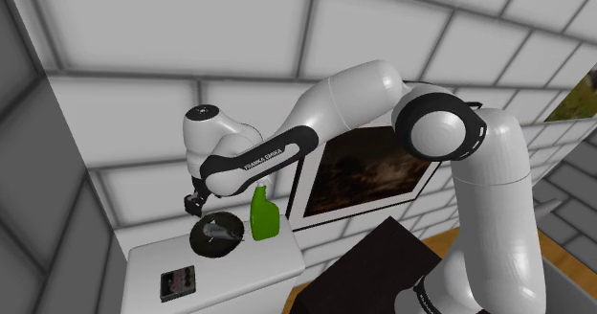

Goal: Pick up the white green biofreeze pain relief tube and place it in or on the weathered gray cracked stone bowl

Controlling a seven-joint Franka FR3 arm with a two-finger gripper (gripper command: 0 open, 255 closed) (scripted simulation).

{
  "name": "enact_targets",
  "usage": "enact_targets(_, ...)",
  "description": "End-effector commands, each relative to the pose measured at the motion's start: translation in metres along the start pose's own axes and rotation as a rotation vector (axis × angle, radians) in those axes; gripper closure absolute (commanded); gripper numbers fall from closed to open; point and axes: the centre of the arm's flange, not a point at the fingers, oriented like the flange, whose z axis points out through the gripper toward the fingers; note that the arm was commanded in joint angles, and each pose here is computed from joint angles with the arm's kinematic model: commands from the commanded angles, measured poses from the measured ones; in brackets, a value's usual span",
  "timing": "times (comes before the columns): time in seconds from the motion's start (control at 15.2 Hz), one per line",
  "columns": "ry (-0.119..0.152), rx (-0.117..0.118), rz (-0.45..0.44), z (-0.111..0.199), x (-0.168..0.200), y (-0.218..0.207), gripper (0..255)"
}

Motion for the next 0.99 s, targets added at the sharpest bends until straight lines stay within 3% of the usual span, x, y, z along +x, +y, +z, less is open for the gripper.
enact_targets(0.0,0.0,0.0,0.0,0.0,0.0,0.0,0)
enact_targets(0.13,0.0,0.0,0.0,0.0,0.0,0.0,0)
enact_targets(0.4,0.0,0.0,0.0,-0.05,0.0,0.0,0)
enact_targets(0.92,0.0,0.0,0.0,-0.05,0.0,0.0,0)
